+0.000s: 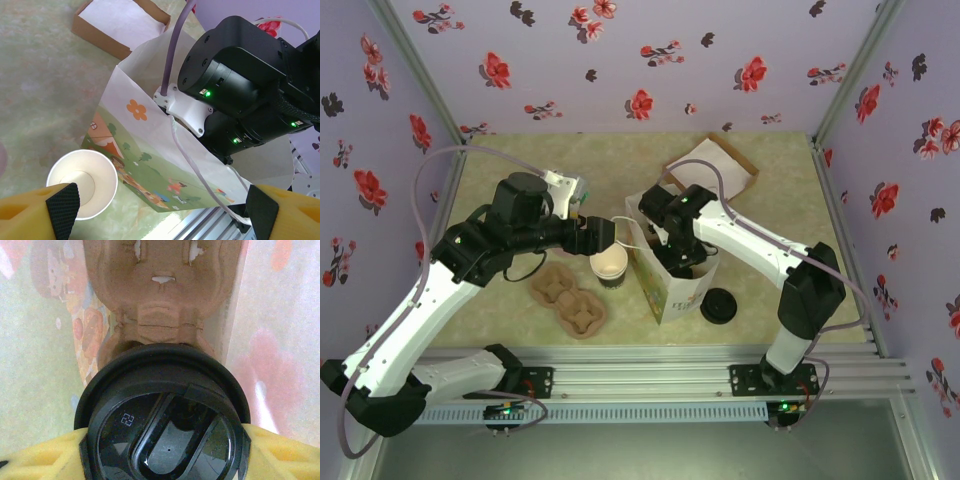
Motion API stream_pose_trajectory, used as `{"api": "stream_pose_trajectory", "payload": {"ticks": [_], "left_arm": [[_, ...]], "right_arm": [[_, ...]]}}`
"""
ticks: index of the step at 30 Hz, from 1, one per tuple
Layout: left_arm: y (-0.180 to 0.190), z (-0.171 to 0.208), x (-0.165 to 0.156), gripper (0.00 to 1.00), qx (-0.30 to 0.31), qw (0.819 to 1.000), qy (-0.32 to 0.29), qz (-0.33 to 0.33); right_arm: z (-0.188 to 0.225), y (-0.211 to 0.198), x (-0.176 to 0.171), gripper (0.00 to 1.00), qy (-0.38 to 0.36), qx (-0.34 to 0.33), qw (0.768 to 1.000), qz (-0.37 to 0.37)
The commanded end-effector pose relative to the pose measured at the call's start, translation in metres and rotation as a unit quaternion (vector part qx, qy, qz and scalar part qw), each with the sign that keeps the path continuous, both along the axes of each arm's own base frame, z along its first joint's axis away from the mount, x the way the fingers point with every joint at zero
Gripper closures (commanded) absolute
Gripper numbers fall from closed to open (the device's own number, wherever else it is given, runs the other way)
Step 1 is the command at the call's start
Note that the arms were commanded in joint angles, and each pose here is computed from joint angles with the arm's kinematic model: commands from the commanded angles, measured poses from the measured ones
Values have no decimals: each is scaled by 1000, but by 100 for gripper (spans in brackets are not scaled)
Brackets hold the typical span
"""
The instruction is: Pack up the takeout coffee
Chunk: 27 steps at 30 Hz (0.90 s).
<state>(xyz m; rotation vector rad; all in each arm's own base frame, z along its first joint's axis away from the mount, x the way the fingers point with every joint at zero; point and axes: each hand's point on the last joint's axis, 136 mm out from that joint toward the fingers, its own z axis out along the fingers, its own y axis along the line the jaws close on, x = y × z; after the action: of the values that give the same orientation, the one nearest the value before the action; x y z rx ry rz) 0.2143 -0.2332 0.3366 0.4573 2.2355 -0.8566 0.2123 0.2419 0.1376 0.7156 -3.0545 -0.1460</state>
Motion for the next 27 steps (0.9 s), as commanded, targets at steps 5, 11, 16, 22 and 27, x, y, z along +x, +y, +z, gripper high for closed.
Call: {"api": "stream_pose_trajectory", "payload": {"ticks": [5,11,16,22,27], "left_arm": [[-2,10,2,11,-9,1000,-15,0],[-3,10,2,11,-8,1000,-15,0],[-2,11,2,11,-9,1000,-16,0],[-3,12,2,11,-9,1000,-17,-1],[-3,12,3,11,-8,1000,-16,0]], "right_arm": [[-38,-1,-7,35,39,-20,999,6],[-40,-1,-7,35,39,-20,999,6],[-41,0,-6,35,40,-20,999,7],[-43,1,-6,35,40,-19,999,7],[-46,0,-6,35,42,-18,999,6]]}}
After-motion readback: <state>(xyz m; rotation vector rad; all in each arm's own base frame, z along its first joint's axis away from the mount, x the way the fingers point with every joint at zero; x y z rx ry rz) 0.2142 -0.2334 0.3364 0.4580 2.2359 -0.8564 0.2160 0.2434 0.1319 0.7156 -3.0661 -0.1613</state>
